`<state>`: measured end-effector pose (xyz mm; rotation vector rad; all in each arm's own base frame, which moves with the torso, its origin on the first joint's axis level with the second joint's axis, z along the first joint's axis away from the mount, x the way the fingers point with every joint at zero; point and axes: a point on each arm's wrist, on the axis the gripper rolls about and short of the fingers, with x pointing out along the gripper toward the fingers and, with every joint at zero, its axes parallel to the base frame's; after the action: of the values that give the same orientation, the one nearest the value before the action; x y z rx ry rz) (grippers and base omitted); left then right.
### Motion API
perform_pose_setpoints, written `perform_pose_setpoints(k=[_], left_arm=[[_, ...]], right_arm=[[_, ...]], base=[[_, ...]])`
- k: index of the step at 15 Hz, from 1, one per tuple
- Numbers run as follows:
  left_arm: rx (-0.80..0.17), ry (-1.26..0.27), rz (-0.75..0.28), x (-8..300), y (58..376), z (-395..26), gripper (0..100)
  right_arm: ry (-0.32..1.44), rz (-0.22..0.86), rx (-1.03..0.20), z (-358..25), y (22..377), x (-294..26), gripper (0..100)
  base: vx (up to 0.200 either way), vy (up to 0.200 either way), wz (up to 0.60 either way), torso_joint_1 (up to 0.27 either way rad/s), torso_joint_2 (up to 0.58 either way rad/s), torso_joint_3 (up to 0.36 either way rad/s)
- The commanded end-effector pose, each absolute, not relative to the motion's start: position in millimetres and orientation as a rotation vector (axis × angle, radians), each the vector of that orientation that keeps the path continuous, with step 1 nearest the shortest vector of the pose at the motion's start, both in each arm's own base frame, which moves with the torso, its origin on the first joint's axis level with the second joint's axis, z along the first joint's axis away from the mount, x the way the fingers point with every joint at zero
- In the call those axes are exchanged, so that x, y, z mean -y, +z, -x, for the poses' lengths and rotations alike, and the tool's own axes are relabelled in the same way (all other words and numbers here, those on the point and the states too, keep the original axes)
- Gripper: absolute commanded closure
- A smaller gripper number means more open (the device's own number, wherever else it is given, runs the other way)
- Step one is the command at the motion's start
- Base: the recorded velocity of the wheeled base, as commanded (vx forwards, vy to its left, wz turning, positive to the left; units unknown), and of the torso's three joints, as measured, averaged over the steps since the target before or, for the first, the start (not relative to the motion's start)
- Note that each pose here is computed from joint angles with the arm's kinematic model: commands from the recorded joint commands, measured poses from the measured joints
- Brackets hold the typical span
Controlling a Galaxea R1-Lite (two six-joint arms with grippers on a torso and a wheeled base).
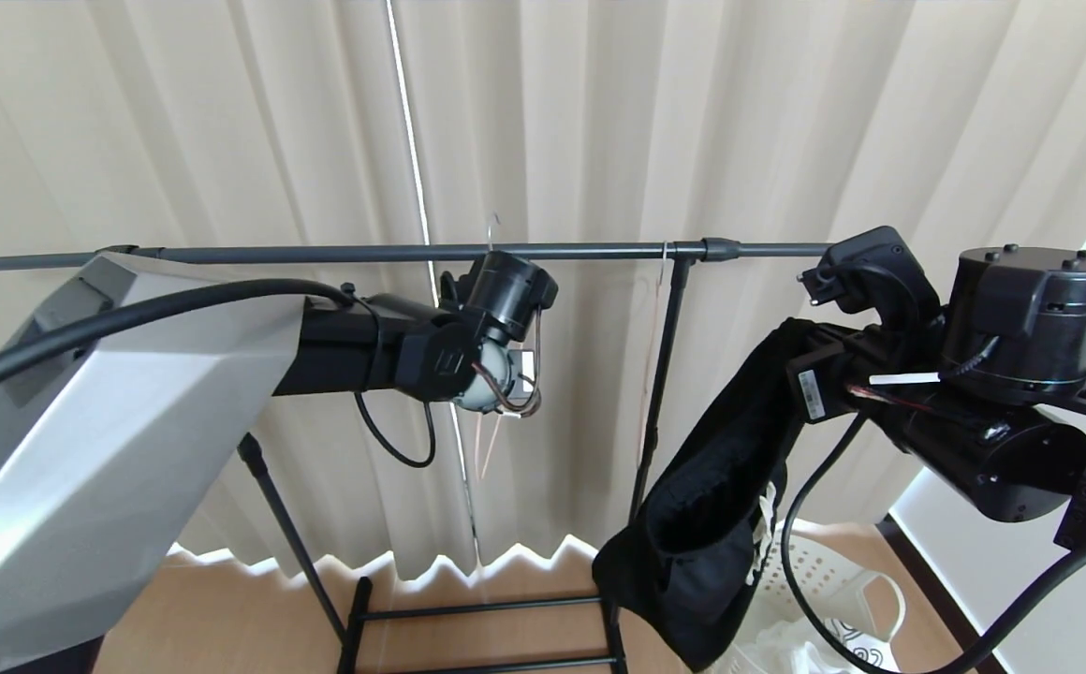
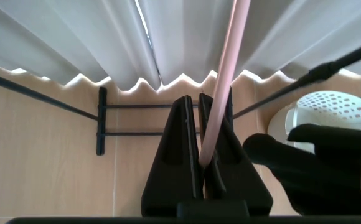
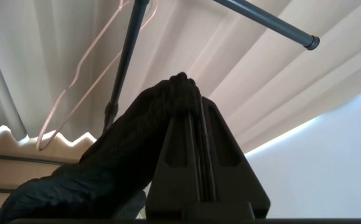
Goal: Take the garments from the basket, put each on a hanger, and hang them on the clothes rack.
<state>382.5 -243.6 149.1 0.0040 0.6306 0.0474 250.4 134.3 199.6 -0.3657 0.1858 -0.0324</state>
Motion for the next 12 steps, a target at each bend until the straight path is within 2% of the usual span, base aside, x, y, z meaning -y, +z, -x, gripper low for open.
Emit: perform_pose_setpoints(k=[1, 5, 7, 10, 11, 12], left_arm=[[-0.616, 0.012, -0.004, 243, 171, -357, 100], [-0.639, 0.007, -0.029, 228, 176, -330, 100], [-0.645, -0.025, -0.078, 217, 173, -304, 100], [-0.588, -0.073, -0.113, 203, 163, -281, 100], [-0.534, -0.158, -0.148, 188, 150, -260, 100], [-0.53, -0.229, -0.166, 178, 146, -247, 100]], right_arm=[[-0.032, 0.366, -0.185, -250, 200, -134, 100], [-0.031, 0.376, -0.192, -250, 198, -134, 100], [-0.029, 0.383, -0.201, -249, 195, -134, 100], [-0.029, 0.385, -0.204, -250, 194, -134, 100], [-0.029, 0.386, -0.206, -251, 193, -135, 100], [-0.029, 0.387, -0.208, -251, 192, -135, 100]], base=[[0.0, 0.0, 0.0, 0.0, 0.0, 0.0], [0.0, 0.0, 0.0, 0.0, 0.0, 0.0], [0.0, 0.0, 0.0, 0.0, 0.0, 0.0], [0.0, 0.0, 0.0, 0.0, 0.0, 0.0], [0.0, 0.0, 0.0, 0.0, 0.0, 0.0], [0.0, 0.0, 0.0, 0.0, 0.0, 0.0]])
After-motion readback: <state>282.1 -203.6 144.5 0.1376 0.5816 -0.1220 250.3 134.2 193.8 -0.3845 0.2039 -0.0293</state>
